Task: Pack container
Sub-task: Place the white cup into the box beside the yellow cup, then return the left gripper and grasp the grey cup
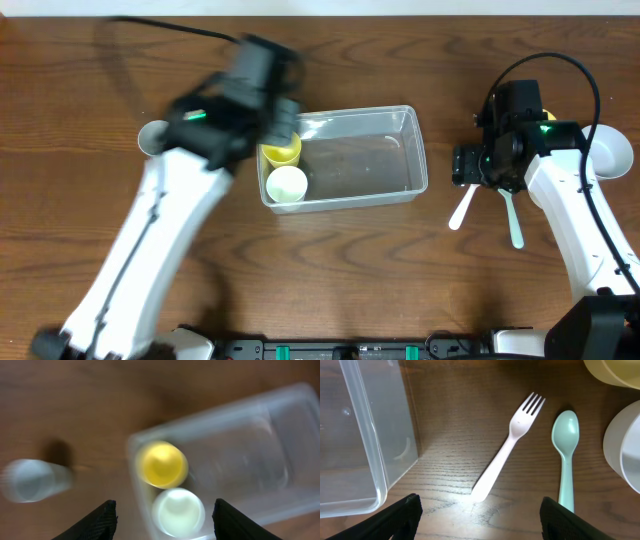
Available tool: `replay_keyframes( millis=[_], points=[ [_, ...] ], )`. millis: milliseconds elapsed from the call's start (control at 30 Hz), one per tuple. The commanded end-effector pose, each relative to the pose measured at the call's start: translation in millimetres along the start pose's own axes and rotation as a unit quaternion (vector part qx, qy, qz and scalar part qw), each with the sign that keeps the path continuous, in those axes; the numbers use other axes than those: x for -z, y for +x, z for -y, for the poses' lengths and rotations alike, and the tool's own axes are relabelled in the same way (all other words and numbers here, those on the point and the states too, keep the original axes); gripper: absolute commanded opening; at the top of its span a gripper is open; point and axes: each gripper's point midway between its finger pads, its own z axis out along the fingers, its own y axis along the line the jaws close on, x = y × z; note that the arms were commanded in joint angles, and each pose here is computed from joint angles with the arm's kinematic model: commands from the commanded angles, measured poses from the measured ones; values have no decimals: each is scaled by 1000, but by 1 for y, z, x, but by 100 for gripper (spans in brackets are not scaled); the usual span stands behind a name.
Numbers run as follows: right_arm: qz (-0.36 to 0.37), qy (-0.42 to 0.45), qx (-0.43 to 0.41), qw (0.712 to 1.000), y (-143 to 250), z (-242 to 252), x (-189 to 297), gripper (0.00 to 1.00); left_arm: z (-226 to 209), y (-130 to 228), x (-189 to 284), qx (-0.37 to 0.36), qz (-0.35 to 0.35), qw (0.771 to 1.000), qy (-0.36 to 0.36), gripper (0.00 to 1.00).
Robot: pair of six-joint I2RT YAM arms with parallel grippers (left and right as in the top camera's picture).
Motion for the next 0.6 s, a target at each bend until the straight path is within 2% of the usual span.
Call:
replay_keyframes(
  millis=[0,233,433,567],
  points=[
    [9,5,-1,1000,-6,3,4,78,-67,2,-13,52,-17,995,-80,63],
    [9,5,-1,1000,-6,3,4,78,-153,33,-78,139,-112,973,-142,65],
    [6,6,-1,1000,-5,3,4,78,-179,69,-147,197,-193,956,-103,68],
    [5,6,-1,1000,-4,3,4,78,-185,89,-173,219,-227,945,-85,68]
  ],
)
